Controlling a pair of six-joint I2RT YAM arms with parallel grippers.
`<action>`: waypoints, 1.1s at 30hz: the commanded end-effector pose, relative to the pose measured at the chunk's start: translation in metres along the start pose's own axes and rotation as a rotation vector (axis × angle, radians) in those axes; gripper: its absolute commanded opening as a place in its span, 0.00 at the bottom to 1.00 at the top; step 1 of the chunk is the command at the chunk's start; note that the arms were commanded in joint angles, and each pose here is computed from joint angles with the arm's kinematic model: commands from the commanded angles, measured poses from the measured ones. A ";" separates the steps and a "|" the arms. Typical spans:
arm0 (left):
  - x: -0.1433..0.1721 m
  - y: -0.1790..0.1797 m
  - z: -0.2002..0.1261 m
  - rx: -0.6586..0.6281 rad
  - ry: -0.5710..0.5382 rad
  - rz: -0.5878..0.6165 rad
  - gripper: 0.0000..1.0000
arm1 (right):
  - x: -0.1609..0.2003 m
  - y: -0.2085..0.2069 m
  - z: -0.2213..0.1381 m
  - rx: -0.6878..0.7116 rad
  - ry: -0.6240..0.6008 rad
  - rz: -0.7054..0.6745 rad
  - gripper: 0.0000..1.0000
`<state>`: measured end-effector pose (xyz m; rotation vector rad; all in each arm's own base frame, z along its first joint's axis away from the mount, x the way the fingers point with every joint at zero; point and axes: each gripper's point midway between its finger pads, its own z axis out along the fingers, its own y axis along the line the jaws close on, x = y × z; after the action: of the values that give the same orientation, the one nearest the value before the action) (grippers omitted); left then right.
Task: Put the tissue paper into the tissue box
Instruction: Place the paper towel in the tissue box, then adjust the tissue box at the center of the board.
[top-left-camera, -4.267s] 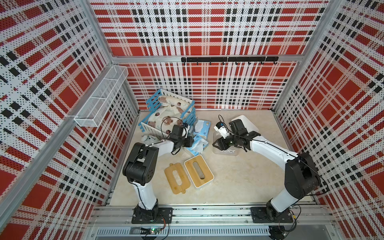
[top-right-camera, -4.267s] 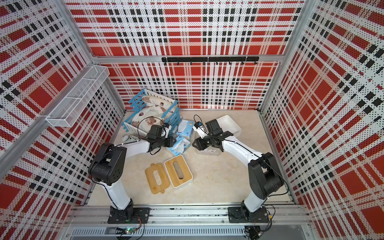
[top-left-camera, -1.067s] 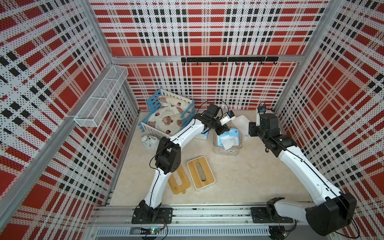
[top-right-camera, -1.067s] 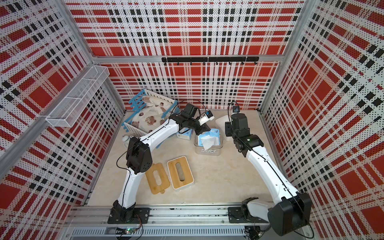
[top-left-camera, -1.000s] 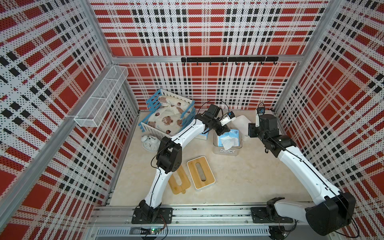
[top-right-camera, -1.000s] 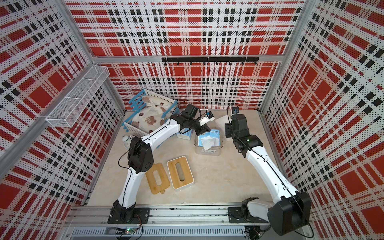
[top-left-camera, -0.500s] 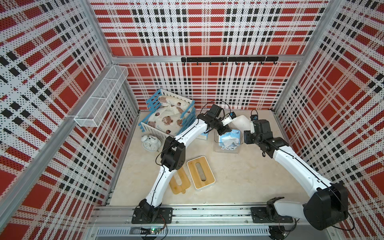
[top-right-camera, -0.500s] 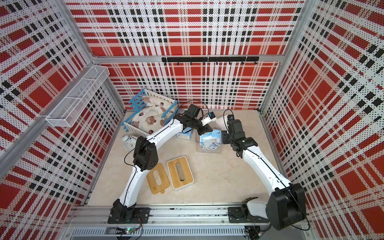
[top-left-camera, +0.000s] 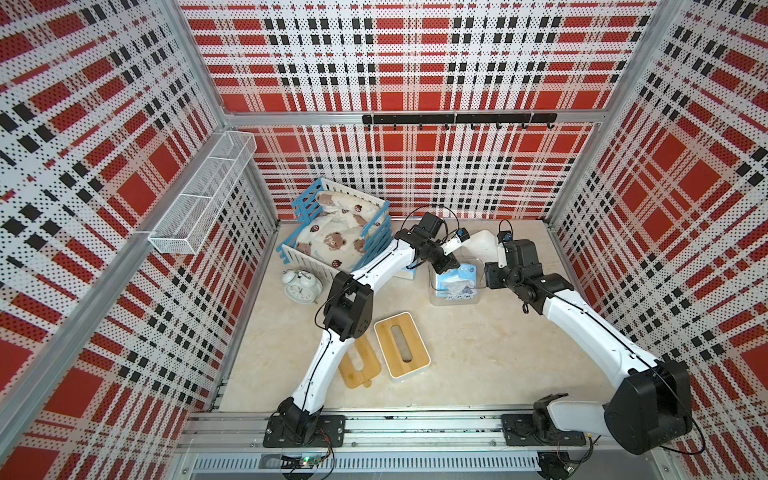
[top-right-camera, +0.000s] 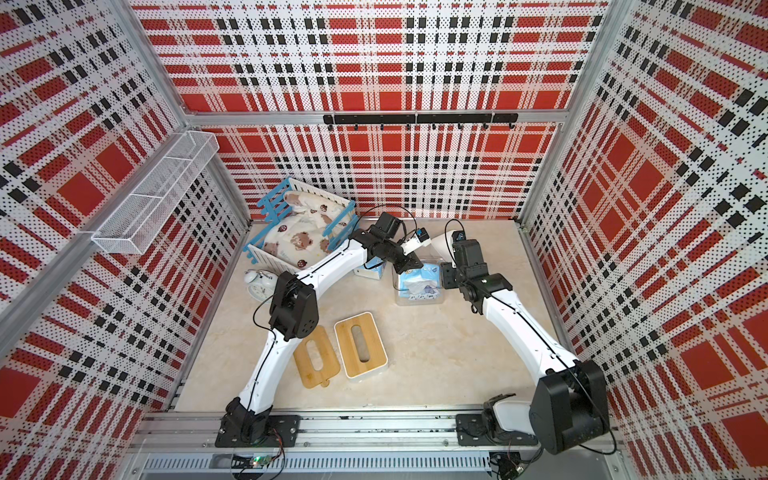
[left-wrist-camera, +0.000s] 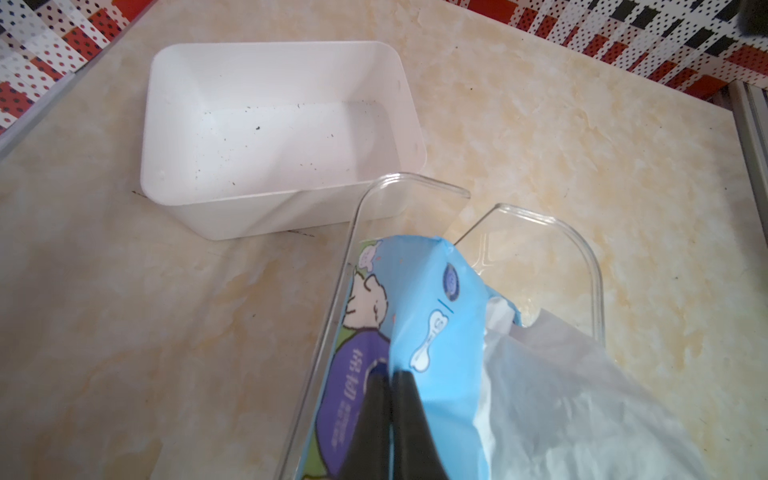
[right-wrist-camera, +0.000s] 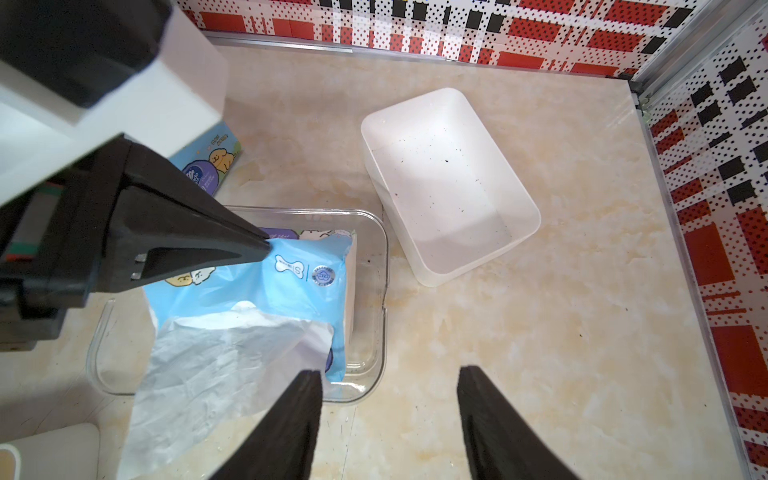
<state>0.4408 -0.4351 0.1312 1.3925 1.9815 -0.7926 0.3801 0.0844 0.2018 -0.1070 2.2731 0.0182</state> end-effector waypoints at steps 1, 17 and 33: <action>0.002 -0.007 0.005 0.015 0.008 -0.019 0.09 | 0.005 -0.001 0.006 -0.001 0.007 0.014 0.60; -0.032 -0.015 -0.025 -0.053 -0.062 -0.026 0.38 | 0.021 0.021 0.024 -0.114 0.053 0.043 0.61; -0.032 0.015 -0.140 -0.348 -0.419 -0.379 0.49 | 0.035 0.023 0.055 -0.186 0.116 0.100 0.60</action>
<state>0.4235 -0.3708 0.2197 0.8365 1.9899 -0.7714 0.3947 0.1053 0.1410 -0.0989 2.3931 0.2538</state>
